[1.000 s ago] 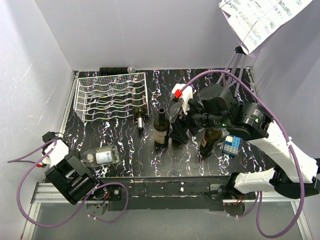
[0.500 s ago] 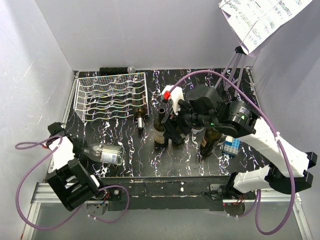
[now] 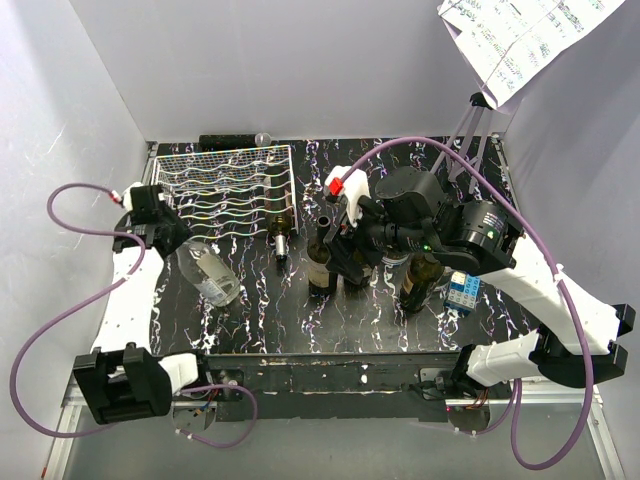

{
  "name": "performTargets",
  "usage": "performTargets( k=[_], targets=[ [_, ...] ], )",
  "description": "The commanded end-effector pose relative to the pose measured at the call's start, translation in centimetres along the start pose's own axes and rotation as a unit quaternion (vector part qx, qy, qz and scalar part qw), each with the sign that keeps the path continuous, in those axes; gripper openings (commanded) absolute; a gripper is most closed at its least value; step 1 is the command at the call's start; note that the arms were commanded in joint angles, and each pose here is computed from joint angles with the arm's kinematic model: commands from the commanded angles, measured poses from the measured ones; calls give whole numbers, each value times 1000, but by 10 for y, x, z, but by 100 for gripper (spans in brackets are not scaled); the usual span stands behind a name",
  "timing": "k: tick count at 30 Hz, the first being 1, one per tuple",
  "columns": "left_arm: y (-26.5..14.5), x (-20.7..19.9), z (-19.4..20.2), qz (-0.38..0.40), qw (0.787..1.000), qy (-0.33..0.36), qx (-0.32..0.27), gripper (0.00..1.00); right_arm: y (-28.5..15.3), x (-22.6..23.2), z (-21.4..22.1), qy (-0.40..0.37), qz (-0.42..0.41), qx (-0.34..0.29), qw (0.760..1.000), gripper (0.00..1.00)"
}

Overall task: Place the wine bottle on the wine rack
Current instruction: Place the wine bottle at the center of the board.

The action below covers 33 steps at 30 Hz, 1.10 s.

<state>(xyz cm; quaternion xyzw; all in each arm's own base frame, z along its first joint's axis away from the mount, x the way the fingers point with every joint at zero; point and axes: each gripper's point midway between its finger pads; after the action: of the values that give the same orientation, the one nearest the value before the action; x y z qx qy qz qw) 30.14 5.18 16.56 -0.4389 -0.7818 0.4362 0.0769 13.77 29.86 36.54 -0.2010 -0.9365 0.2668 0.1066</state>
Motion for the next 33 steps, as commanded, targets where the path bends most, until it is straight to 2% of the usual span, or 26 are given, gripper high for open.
performTargets(
  k=[1, 4, 9, 14, 20, 22, 25, 26, 32, 33],
  targets=[
    [-55, -51, -43, 69, 987, 81, -122, 0, -9, -1, -21, -10, 8, -43, 999, 83],
    [-78, -80, -40, 109, 969, 151, -163, 0, -8, -2, -21, -9, 9, -47, 999, 83],
    [-99, -105, -15, 168, 933, 249, -196, 0, -10, -5, -22, -8, 18, -53, 998, 83],
    [-123, -127, 5, 226, 892, 316, -230, 0, -12, -10, -25, -7, 32, -62, 998, 83],
    [-131, -156, 37, 291, 828, 419, -232, 0, -12, -8, -25, 2, 29, -64, 997, 83],
    [-134, -163, 47, 327, 805, 428, -248, 0, -12, -8, -24, 5, 29, -63, 998, 83],
    [-147, -169, 53, 383, 788, 391, -282, 0, -12, -7, -25, 8, 28, -64, 998, 83],
    [-150, -171, 60, 404, 779, 390, -278, 0, -12, -7, -25, 10, 28, -63, 998, 83],
    [-147, -169, 91, 456, 758, 388, -259, 0, -10, -5, -26, 21, 25, -63, 997, 83],
    [-147, -167, 91, 456, 758, 386, -262, 12, -10, -5, -25, 24, 25, -62, 997, 83]
  ],
)
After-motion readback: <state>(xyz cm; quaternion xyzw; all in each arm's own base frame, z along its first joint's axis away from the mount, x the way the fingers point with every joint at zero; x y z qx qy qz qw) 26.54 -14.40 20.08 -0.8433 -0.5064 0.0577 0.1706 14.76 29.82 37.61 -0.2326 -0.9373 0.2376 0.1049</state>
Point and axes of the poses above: each gripper's point midway between its finger pads, its own y axis out along the fingers, its own x axis along the line the jaws close on, z = x × y, and after that the axes turned 3 degrees about y, right-handed
